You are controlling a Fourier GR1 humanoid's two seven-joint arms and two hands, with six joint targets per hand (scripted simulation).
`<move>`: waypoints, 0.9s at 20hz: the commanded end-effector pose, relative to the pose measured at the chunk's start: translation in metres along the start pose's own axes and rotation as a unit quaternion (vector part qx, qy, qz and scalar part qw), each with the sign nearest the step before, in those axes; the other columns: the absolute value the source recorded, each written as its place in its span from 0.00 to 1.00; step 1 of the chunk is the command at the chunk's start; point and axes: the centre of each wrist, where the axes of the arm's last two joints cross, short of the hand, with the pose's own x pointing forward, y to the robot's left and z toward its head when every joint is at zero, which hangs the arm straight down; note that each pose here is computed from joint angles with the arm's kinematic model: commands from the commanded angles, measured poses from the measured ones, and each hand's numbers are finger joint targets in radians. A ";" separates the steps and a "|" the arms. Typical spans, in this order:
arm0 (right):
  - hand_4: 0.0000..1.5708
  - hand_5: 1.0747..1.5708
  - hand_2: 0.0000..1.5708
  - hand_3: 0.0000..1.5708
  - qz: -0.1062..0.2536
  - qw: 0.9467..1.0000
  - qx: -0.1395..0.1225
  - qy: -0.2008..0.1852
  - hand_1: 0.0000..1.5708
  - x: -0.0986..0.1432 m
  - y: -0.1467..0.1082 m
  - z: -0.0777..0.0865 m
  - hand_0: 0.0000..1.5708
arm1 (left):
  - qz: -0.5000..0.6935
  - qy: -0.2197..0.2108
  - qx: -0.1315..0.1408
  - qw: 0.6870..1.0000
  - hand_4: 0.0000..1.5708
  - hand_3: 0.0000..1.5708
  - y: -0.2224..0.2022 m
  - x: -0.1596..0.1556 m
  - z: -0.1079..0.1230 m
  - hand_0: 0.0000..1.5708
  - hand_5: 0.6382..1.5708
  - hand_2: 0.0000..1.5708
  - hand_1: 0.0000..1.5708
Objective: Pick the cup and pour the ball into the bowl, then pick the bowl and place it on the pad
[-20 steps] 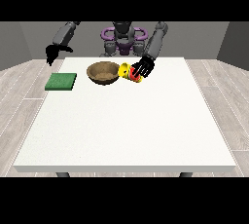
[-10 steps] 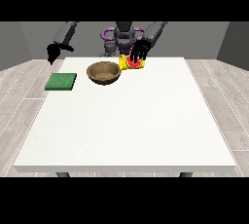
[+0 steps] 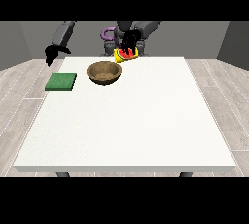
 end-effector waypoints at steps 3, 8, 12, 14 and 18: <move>0.25 0.93 0.17 0.22 -0.011 1.000 0.003 -0.010 0.00 0.001 -0.001 -0.002 0.00 | -0.085 -0.039 0.001 0.996 0.35 1.00 0.017 0.023 -0.008 0.00 0.95 1.00 0.00; 0.26 0.92 0.12 0.22 -0.004 1.000 0.027 -0.005 0.00 -0.013 0.022 0.001 0.00 | -0.089 -0.051 -0.014 0.995 0.37 1.00 0.031 0.026 -0.011 0.00 0.95 1.00 0.00; 0.27 0.92 0.12 0.19 -0.019 0.999 0.022 -0.017 0.00 0.001 -0.003 -0.001 0.00 | -0.134 -0.070 -0.011 0.988 0.39 1.00 0.054 0.043 -0.018 0.00 0.96 1.00 0.00; 0.27 0.92 0.07 0.17 -0.018 0.999 0.029 -0.003 0.00 0.002 0.008 -0.011 0.00 | -0.184 -0.098 -0.023 0.978 0.51 1.00 0.036 0.049 -0.008 0.04 0.99 1.00 0.04; 0.27 0.92 0.07 0.16 -0.022 0.999 0.026 -0.032 0.00 0.005 -0.007 -0.002 0.00 | -0.238 -0.126 -0.029 0.963 0.72 1.00 0.037 0.043 -0.007 0.74 0.97 1.00 0.74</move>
